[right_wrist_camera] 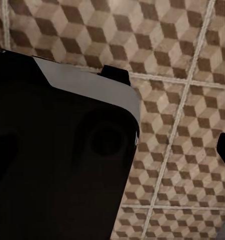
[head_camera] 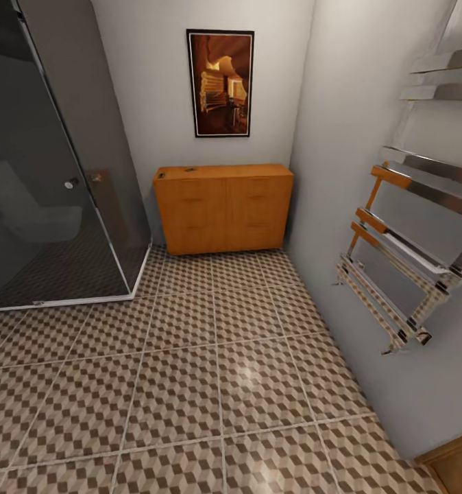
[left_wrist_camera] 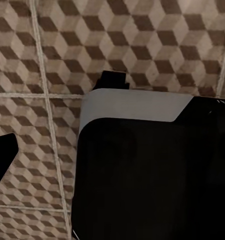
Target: Take the four mousetraps from the cabinet in the bathroom and place them on the bathroom floor. Make sure all four end up on the same floor surface, and ensure that at least two of them are either under or directly next to the same bathroom sink.
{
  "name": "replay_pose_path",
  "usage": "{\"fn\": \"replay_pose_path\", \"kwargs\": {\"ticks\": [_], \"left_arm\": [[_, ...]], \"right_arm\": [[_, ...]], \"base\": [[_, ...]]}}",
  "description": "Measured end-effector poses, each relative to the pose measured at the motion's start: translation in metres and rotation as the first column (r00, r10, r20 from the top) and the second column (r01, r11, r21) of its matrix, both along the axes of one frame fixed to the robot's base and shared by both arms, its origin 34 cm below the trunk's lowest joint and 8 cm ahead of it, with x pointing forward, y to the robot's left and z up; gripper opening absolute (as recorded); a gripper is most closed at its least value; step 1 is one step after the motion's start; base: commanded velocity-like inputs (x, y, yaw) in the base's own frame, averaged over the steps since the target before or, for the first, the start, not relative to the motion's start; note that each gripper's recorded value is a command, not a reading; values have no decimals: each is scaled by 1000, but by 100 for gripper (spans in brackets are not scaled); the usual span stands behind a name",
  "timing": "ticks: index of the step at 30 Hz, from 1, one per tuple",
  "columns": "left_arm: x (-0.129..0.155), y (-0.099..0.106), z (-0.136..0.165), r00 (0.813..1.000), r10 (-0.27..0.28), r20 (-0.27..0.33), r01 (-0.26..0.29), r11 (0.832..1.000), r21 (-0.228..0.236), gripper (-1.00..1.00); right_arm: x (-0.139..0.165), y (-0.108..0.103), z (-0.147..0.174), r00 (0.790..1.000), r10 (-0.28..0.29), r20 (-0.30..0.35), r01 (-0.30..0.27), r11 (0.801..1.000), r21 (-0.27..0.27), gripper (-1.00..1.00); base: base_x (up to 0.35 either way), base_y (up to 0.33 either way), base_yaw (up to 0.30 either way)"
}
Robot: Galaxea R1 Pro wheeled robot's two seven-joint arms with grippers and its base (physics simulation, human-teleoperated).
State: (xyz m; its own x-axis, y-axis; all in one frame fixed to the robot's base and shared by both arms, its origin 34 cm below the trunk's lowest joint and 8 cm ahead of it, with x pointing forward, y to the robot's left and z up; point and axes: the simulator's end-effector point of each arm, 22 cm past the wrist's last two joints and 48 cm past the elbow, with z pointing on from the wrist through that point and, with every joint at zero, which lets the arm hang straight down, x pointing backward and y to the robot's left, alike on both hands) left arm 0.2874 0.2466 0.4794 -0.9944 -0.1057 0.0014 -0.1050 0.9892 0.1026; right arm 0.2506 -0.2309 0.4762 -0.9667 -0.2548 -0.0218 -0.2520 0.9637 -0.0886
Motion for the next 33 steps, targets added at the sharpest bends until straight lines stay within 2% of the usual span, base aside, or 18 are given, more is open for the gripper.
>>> {"fn": "replay_pose_path", "kwargs": {"ticks": [21, 27, 33], "left_arm": [[0, 0, 0, 1000, -1, 0, 1, 1000, 0, 100], [0, 0, 0, 1000, -1, 0, 1, 1000, 0, 100], [0, 0, 0, 1000, -1, 0, 1, 1000, 0, 100]], "right_arm": [[1, -11, 0, 1000, 3, 4, -3, 1000, -11, 100], [9, -20, 0, 999, 2, 40, -1, 1000, -13, 100], [16, -19, 0, 997, -1, 72, 0, 1000, 16, 100]], "base": [[334, 0, 1], [334, 0, 0], [334, 0, 0]]}}
